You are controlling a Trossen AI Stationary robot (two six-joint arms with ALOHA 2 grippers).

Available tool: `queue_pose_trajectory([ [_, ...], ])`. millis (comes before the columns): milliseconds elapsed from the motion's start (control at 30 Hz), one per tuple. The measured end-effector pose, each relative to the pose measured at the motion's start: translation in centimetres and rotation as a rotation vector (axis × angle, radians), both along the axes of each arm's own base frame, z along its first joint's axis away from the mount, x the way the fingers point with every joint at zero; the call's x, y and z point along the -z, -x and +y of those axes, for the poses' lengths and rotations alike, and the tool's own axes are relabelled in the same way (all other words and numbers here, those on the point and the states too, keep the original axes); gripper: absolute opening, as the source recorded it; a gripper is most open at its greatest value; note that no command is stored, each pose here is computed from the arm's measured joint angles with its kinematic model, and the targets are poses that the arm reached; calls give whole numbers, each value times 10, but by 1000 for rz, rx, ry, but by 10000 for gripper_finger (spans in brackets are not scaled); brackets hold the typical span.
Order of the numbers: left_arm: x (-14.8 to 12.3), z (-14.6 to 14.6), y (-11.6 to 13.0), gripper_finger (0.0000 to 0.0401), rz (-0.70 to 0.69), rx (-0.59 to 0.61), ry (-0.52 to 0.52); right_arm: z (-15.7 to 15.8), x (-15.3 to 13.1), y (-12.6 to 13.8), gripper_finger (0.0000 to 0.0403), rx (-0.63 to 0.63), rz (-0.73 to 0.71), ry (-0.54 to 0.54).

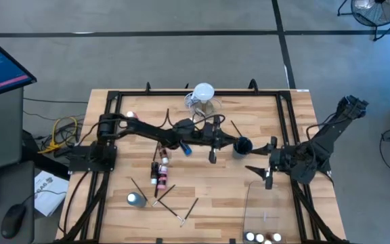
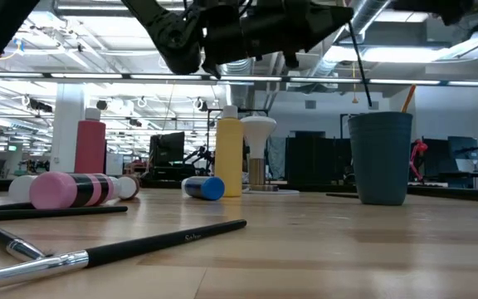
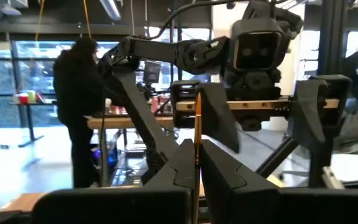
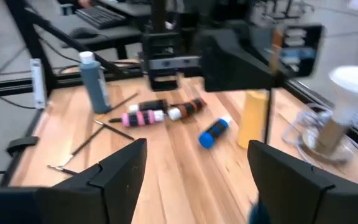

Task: Pick & Place Paint Supplies
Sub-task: Put the top black gold paintbrush into the blue cup

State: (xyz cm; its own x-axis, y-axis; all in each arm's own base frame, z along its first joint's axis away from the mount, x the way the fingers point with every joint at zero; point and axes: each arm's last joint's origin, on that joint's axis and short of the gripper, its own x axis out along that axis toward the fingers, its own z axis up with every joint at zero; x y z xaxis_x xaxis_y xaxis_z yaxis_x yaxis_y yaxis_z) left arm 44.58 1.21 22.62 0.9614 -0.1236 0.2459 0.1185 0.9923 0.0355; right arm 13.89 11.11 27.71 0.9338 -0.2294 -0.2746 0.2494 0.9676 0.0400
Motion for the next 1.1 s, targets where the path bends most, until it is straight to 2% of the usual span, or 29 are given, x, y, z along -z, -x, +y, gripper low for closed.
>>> queue_pose_trajectory([
  [233, 3, 3, -2, 1, -17, -67, -56, -3, 5, 3, 272, 52, 22, -9],
  [767, 23, 7, -7, 1, 35, -110, -33, -3, 3, 7, 272, 56, 0, -7],
  [1100, 23, 9, -7, 1, 33, -113, -25, -3, 3, 6, 272, 55, 1, 1],
])
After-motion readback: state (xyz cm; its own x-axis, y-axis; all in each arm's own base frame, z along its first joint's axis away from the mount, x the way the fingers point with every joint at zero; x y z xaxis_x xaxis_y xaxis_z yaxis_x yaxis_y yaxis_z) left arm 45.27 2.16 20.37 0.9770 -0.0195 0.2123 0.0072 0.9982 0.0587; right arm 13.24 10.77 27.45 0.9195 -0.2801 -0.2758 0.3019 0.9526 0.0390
